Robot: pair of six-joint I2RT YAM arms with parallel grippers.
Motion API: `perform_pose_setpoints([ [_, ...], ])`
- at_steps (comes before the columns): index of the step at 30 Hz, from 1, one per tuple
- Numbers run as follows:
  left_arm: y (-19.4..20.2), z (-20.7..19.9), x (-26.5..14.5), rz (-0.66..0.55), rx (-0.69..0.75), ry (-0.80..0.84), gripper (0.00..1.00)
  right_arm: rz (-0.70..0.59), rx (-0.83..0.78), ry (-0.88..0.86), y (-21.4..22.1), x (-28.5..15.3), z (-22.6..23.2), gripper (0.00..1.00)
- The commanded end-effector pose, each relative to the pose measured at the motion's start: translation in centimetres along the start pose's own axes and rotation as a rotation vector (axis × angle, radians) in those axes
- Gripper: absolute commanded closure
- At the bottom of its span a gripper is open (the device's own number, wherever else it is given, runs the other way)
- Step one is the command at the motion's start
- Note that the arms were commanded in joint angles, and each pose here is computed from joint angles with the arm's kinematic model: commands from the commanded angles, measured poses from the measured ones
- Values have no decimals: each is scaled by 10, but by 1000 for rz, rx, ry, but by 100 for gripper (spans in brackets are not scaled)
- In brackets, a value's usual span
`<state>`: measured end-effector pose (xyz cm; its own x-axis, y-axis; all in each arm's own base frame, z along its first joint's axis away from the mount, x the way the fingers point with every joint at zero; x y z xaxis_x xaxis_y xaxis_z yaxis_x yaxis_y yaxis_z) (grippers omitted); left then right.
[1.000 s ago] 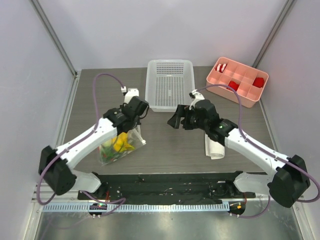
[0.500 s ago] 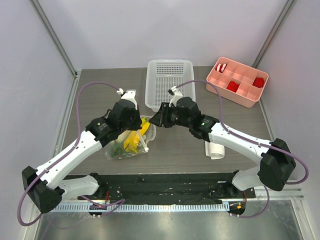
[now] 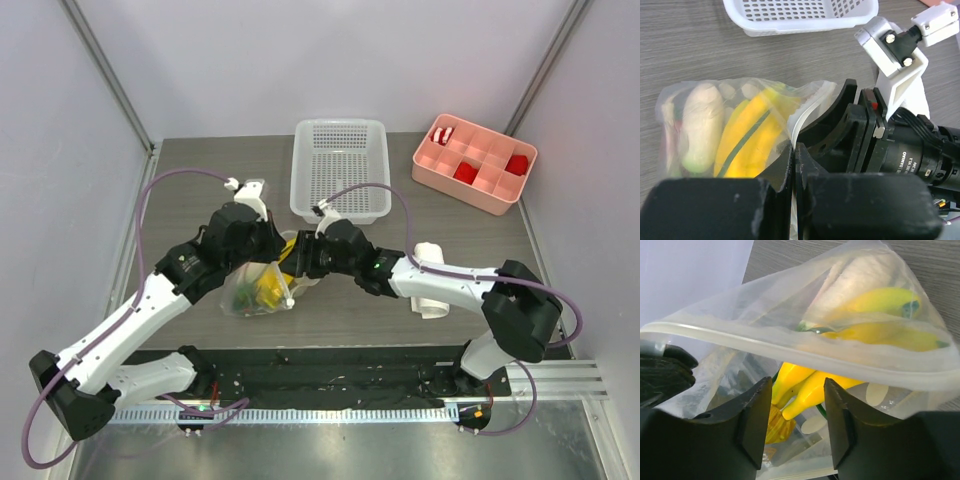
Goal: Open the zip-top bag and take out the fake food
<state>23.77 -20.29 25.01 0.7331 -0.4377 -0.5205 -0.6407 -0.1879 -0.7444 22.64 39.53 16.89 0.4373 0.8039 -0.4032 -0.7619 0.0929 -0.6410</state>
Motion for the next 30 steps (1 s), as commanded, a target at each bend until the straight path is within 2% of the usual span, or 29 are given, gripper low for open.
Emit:
perform_pose_setpoints([
  [1,-7,-16,1,-36,-19,86,100,-42,-8,-88,-2,-4,24,45],
  [2,-7,-17,1,-36,-21,89,99,-23,-24,-111,5,-4,29,39],
  [5,-5,-17,3,-29,-26,90,100,45,-134,-175,23,-6,29,33],
  [11,-5,-16,0,-18,-22,82,99,97,-391,-392,42,-25,51,33],
  [15,-6,-30,1,-27,-63,157,100,91,-406,-391,43,-18,56,33],
  [20,-10,-44,1,-36,-132,222,100,55,-392,-526,49,-23,79,31],
  [21,-12,-46,0,-41,-134,230,100,64,-392,-482,51,-20,71,31],
  [23,-14,-45,-2,-50,-137,222,100,-38,-349,-271,31,-11,44,29],
  [24,-12,-41,-1,-44,-141,202,100,-41,-317,-181,30,-10,28,28],
  [26,-12,-38,-1,-50,-145,185,100,-135,-169,13,10,-12,2,25],
  [30,-1,-37,7,-18,-149,195,100,-178,62,90,17,-17,-16,25],
])
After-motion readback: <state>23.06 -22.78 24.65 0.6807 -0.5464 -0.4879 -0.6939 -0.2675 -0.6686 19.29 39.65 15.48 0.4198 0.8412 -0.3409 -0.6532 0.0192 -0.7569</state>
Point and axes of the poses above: each gripper's point midway between its finger pads, its own x axis out along the fingers, its own z axis along the line the jaws close on, y = z × x, the point moved 1 cm from there along -x, back along the fingers, and after that the axes turned 5 degrees about -x, right-handed, at the moved point
